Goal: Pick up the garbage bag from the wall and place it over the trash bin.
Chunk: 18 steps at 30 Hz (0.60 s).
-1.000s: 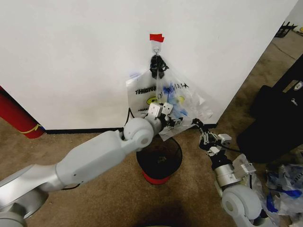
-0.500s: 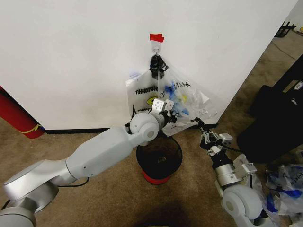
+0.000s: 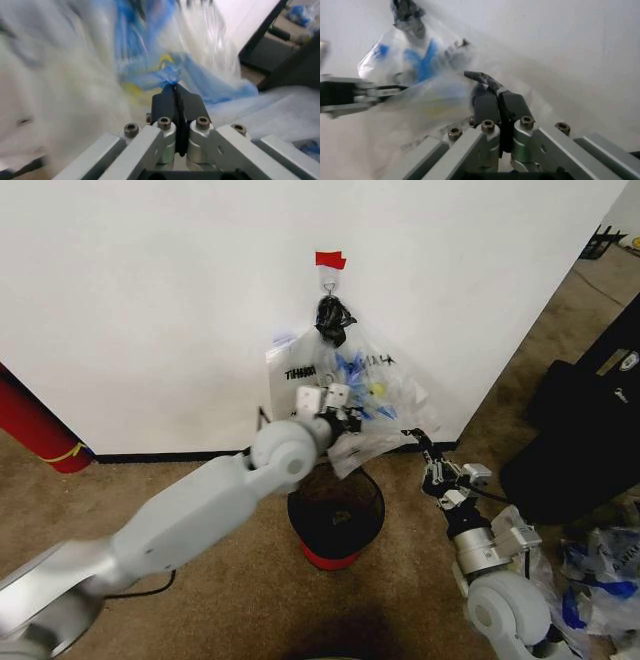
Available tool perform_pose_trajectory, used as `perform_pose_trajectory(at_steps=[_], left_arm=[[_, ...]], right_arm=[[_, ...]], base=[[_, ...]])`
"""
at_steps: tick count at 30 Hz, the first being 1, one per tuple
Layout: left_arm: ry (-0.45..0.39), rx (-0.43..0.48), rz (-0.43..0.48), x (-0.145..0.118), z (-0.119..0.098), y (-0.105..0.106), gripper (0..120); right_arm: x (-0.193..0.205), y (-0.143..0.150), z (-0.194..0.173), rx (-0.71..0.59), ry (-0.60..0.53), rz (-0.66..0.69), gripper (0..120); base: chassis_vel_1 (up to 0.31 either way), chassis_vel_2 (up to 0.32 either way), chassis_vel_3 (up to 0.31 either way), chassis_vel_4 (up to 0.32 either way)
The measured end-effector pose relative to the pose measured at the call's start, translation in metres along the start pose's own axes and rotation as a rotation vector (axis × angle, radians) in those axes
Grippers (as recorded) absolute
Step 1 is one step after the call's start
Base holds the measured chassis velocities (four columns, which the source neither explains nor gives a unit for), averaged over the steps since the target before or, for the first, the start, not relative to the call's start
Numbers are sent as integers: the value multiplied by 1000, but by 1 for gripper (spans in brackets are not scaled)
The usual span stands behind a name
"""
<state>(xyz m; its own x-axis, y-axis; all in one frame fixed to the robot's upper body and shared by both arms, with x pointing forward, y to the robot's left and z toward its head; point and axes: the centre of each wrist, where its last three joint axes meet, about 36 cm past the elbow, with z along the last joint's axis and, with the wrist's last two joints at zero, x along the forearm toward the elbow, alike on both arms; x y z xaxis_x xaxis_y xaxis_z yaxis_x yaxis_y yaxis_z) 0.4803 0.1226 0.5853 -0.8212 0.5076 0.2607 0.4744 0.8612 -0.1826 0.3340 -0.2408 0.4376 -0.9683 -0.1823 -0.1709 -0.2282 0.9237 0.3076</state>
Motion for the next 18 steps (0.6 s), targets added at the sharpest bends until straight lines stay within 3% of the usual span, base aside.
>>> perform_pose_trajectory(at_steps=[9, 13, 18], left_arm=[[-53, 25, -8, 29, 10, 5, 0], [-87, 26, -18, 43, 20, 8, 0], [-118, 22, -42, 56, 28, 14, 0]], right_arm=[[3, 2, -2, 14, 9, -29, 0], [18, -4, -17, 140, 16, -126, 3], [25, -16, -34, 293, 25, -279, 15]], base=[[0, 0, 0, 0], [0, 0, 0, 0], [0, 0, 0, 0]])
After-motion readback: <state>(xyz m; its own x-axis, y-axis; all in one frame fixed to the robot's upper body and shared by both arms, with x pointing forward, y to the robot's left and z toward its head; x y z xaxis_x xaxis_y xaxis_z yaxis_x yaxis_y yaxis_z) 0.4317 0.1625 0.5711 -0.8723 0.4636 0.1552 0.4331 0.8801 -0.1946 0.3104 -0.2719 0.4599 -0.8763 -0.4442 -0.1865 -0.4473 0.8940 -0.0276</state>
